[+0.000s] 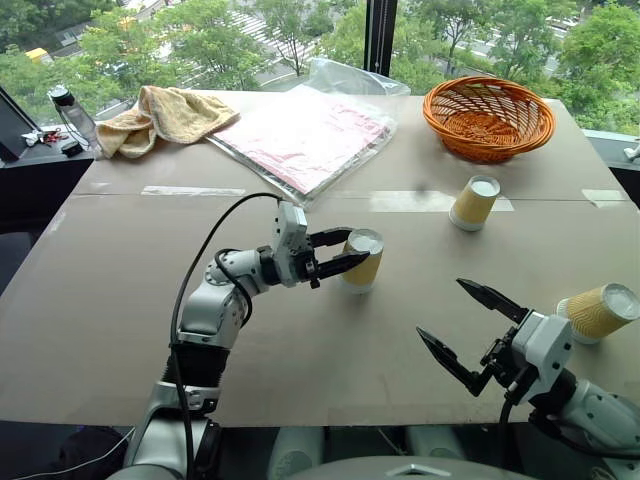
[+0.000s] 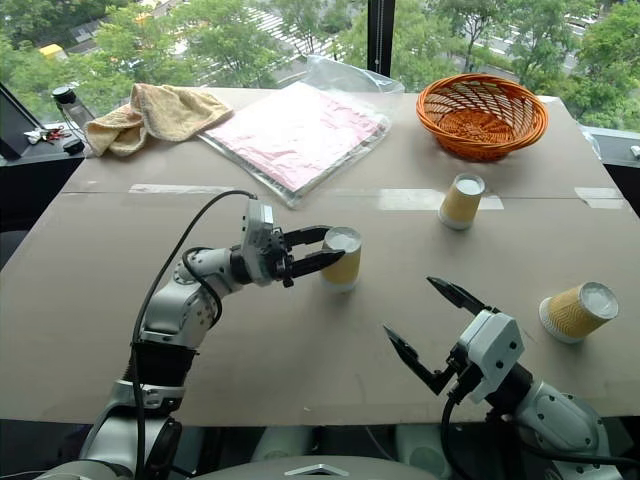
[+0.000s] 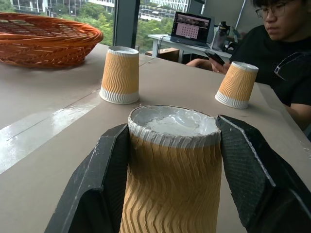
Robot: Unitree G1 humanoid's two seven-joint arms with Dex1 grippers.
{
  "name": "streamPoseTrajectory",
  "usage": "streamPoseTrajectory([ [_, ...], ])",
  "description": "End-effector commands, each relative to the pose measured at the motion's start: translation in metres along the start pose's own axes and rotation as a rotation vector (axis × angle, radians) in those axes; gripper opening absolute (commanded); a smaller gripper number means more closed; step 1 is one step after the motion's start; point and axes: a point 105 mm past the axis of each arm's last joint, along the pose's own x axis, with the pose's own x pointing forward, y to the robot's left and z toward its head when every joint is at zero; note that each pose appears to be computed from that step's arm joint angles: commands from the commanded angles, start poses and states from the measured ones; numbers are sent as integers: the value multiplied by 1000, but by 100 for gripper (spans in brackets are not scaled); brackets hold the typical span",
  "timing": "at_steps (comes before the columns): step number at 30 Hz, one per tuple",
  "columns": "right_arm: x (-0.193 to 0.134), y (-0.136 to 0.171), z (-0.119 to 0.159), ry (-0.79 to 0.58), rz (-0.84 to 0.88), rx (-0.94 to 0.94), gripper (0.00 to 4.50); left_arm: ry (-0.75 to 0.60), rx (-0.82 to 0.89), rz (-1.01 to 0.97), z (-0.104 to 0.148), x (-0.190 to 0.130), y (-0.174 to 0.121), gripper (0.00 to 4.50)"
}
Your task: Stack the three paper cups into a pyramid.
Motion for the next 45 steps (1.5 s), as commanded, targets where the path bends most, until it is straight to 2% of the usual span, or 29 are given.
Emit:
streamPoseTrajectory([
  [1,-1,2,15,-40,-18,-43,450,-29,78,-19,3,6,0,223],
  [20,-5,1,17,-26,-42,-52,450,-42,107,66,-12,-3,9,223],
  [22,-5,0,16,-26,-43,-54,450,-52,104,57,-11,-4,7,329],
  [23,-4,-1,16,-27,-45,-55,450,-53,103,55,-11,-5,6,344],
  [24,-4,-2,16,-28,-48,-56,450,-53,103,59,-11,-6,7,403],
  [25,-4,-3,17,-29,-53,-58,450,-54,103,69,-10,-8,8,435],
  [27,-4,-7,18,-31,-74,-65,450,-62,100,85,-7,-12,10,443],
  [31,-13,-47,25,-20,-332,-144,450,-106,77,102,13,-26,7,443],
  [34,-34,-81,27,40,-560,-213,450,-111,39,86,26,-37,0,443],
  [37,-61,-103,23,139,-712,-247,450,-83,-11,19,34,-43,-14,443],
  [41,-91,-126,15,245,-845,-235,450,-42,-59,-134,46,-42,-39,443],
  [45,-102,-134,0,319,-871,-153,450,-3,-75,-283,52,-35,-62,443],
])
